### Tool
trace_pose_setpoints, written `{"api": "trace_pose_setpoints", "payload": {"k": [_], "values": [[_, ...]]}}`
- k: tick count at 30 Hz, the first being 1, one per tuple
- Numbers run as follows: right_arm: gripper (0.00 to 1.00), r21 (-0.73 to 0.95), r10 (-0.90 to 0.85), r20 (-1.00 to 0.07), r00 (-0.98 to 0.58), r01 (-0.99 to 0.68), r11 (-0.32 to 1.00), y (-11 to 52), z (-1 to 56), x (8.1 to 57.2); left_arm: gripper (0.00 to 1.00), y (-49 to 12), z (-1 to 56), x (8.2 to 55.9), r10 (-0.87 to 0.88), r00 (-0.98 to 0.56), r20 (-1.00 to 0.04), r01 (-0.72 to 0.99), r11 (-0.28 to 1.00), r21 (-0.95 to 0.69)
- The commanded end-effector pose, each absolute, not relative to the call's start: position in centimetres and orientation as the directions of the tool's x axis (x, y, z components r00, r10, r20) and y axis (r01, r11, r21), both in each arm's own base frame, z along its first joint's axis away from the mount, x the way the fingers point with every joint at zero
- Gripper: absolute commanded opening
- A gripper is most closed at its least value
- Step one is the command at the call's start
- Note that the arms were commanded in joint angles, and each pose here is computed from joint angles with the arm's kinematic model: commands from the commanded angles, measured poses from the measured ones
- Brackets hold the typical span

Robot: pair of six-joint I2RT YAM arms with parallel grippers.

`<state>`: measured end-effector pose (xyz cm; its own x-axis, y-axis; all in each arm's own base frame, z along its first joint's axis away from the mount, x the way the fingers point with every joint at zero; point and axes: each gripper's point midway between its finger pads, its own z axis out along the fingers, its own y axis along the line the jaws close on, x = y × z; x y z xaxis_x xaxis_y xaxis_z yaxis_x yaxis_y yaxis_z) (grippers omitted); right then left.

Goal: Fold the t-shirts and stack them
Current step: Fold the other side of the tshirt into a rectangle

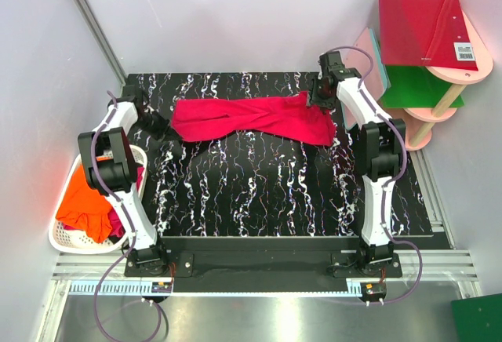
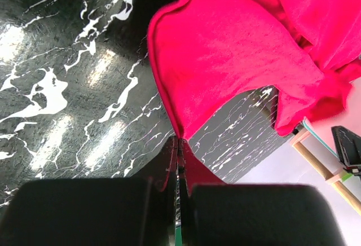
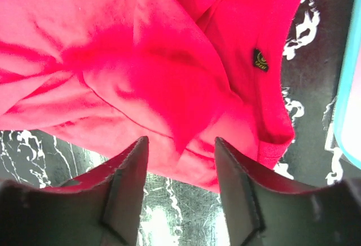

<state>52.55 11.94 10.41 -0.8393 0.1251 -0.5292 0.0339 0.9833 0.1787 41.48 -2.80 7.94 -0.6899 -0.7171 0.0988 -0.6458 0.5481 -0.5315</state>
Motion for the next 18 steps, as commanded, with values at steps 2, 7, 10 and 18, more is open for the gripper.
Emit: {"api": "trace_pose_setpoints", "payload": {"k": [2,7,10,18], "values": [[0.65,0.210,0.103,-0.497,-0.862,-0.005,0.978,13.0,9.4,52.2,0.00,-2.3,9.5,42.1,-0.717,-0.695,0.046,-0.613,0.558,-0.559],[0.65,0.214,0.101,-0.497,-0.862,-0.009,0.977,13.2,8.9,52.8,0.00,-2.3,9.2,41.6,-0.717,-0.696,0.047,-0.618,0.563,-0.549],[0.65,0.220,0.101,-0.495,-0.863,-0.012,0.975,13.4,8.6,53.3,0.00,-2.2,9.1,41.4,-0.716,-0.696,0.048,-0.619,0.565,-0.546],[0.64,0.261,0.119,-0.500,-0.858,-0.018,0.965,14.5,8.4,54.7,0.00,-2.3,9.2,41.5,-0.712,-0.701,0.044,-0.612,0.568,-0.549]]}}
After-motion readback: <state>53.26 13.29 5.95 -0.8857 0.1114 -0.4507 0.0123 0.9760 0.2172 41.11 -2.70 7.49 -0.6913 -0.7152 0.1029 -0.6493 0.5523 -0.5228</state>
